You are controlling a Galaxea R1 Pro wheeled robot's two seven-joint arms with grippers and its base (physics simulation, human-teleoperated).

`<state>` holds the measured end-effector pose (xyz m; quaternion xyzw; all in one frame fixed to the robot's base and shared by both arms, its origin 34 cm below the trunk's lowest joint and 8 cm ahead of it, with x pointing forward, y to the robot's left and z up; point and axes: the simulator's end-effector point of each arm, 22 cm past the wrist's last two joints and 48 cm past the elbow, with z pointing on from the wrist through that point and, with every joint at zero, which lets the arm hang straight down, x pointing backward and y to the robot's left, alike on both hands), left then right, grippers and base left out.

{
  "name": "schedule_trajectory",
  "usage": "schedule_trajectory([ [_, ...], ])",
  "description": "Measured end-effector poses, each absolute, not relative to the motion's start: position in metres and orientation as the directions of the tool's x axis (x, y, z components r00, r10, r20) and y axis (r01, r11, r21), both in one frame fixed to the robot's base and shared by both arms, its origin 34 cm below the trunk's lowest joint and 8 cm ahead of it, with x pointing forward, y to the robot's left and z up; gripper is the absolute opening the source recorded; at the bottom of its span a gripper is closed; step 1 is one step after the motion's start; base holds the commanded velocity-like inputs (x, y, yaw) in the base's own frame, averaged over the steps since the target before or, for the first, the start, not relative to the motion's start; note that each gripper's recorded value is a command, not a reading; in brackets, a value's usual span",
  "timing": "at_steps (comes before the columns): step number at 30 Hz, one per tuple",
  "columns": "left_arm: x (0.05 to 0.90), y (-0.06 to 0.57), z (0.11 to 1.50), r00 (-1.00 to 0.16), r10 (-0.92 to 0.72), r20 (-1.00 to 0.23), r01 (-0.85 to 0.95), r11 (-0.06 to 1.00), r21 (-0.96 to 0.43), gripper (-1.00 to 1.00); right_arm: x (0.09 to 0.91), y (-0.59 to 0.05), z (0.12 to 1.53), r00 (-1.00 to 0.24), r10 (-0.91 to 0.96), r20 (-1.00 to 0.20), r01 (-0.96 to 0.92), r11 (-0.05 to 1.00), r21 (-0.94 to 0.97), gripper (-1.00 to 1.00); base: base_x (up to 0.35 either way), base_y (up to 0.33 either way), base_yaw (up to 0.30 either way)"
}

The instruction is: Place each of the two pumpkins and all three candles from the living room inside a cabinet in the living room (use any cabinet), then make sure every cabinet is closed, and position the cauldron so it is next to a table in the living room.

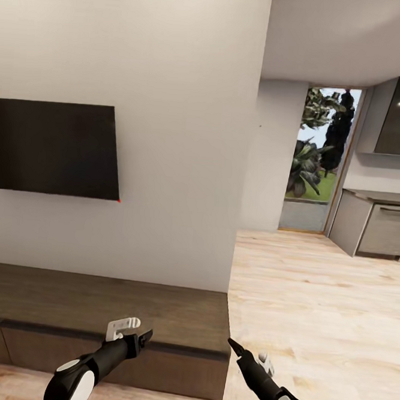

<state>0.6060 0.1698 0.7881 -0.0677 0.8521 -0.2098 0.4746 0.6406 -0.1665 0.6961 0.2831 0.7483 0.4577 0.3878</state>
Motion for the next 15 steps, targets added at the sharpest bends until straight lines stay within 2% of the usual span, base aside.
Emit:
schedule_trajectory([
  [15, 0.603, 0.168, 0.761, -0.543, -0.331, -0.771, 0.081, 0.894, -0.441, 1.0, 0.623, -0.161, 0.65, -0.565, 0.776, -0.28, 0.119, 0.412, 0.903, 1.0, 0.0, 0.0, 0.0],
])
